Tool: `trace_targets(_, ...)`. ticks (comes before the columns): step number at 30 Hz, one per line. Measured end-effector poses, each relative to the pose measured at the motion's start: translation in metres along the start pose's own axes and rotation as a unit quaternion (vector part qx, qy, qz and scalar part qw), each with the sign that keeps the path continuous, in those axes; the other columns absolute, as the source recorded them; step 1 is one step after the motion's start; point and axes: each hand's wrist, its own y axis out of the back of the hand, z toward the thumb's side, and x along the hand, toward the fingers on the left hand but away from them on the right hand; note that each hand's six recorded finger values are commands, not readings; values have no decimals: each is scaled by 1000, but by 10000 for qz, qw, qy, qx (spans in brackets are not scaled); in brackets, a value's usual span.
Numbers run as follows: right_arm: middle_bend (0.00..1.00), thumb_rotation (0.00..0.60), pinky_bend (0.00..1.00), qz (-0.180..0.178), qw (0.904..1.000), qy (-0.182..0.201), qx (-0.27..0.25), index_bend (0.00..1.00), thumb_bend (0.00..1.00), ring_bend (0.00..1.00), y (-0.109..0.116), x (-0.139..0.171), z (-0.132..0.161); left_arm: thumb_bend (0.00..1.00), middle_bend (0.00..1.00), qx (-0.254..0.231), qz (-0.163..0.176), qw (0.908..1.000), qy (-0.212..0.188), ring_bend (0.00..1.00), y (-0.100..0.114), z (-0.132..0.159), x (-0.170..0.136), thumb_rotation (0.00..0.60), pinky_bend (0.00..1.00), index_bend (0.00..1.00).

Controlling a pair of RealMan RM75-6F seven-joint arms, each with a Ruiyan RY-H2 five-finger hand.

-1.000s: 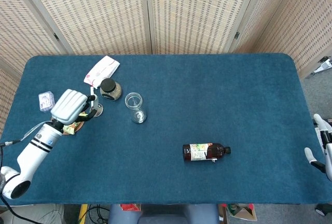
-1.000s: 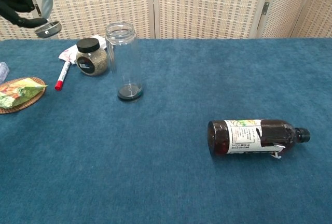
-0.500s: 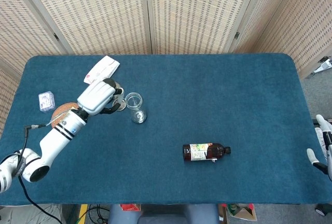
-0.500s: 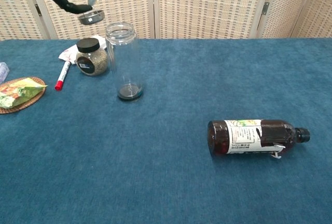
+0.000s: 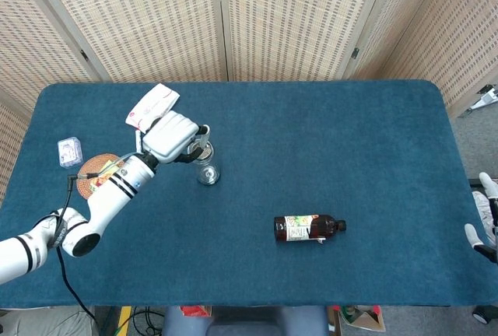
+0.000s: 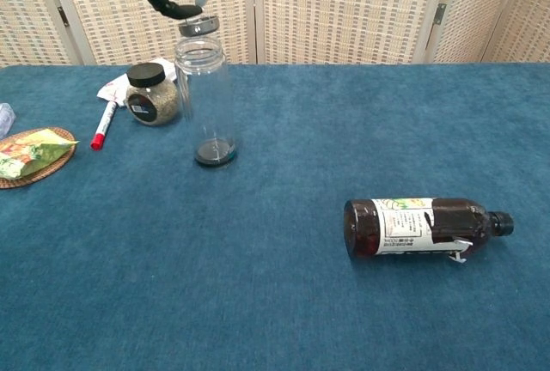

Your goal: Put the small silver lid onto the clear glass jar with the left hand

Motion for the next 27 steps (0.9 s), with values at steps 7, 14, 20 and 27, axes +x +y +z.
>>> trace_targets(7, 183, 600, 166, 14, 10000, -65, 3, 33, 301, 149, 0, 3, -5, 439, 1000, 167, -57, 9998, 33, 989, -9, 0, 8, 600, 1000, 636)
trace_targets(14, 183, 600, 166, 7, 10000, -88, 0, 32, 301, 149, 0, 5, -7, 440, 1000, 303, -108, 9993, 162, 989, -14, -9, 10, 600, 1000, 635)
trace_targets(20, 183, 600, 166, 10, 10000, -90, -6, 33, 301, 149, 0, 6, -7, 436, 1000, 434, -138, 9987, 207, 989, -18, -13, 9, 600, 1000, 632)
trace_targets(27, 183, 600, 166, 11, 9999, -117, -5, 32, 301, 149, 0, 7, -8, 434, 1000, 451, -142, 9987, 190, 989, -20, -12, 8, 600, 1000, 618)
